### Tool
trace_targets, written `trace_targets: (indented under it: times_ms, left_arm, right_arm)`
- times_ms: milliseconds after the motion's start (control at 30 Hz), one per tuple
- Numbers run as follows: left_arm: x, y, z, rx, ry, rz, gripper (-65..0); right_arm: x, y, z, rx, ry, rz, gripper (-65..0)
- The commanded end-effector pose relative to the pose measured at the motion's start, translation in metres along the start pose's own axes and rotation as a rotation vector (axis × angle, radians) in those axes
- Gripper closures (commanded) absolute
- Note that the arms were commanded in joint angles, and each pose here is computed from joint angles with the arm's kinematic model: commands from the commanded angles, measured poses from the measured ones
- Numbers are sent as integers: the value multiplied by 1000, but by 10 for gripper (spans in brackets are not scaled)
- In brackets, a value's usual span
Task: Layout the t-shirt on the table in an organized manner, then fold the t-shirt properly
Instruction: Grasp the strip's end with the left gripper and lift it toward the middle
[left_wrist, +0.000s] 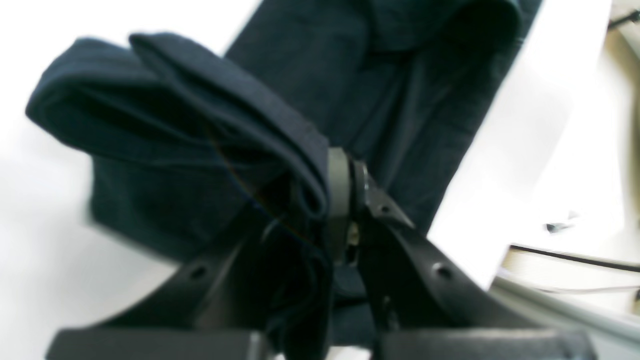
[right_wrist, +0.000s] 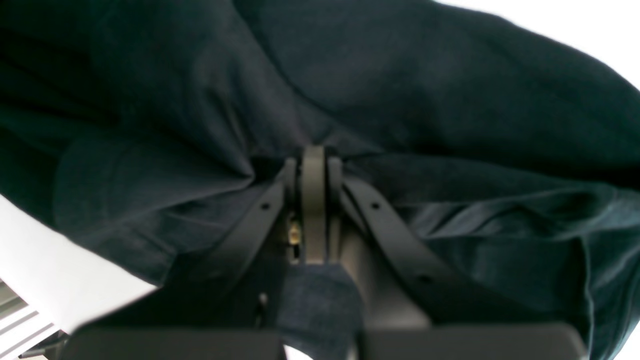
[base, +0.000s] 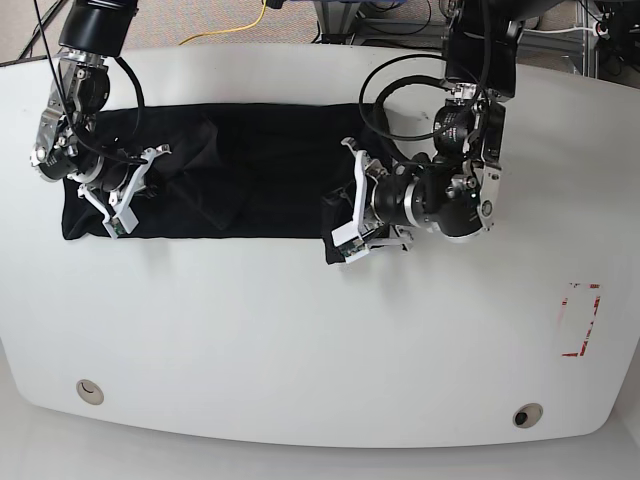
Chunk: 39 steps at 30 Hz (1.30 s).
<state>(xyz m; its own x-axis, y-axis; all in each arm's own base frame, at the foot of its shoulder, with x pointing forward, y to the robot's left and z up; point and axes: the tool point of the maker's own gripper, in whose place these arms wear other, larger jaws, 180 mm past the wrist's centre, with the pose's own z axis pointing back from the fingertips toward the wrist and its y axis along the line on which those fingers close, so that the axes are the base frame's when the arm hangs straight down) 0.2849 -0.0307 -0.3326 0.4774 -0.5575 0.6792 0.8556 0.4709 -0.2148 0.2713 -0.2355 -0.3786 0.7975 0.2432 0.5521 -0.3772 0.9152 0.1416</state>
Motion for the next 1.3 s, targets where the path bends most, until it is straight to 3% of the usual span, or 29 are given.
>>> trace_targets:
  times_ms: [0,667,767,1067,1267]
  left_arm:
    - [20,-2,-3,-23,-55,-3,-15]
    - [51,-12,-37,-135,-65,46,-28]
    - [49,-15,-41,-148,-50,42,-69]
    - [51,-33,-48,-184,-19,-19,-294]
    - [66,-43,-41,-171,-5,-129,-336]
  right_arm:
    - [16,-3,7,-8,-50,18,0]
    - [18,13,-3,30,-69,-3,0]
    - [18,13,-3,30,-69,-3,0]
    - [18,12,-3,28,-69,-3,0]
    - [18,12,-3,28,-69,-3,0]
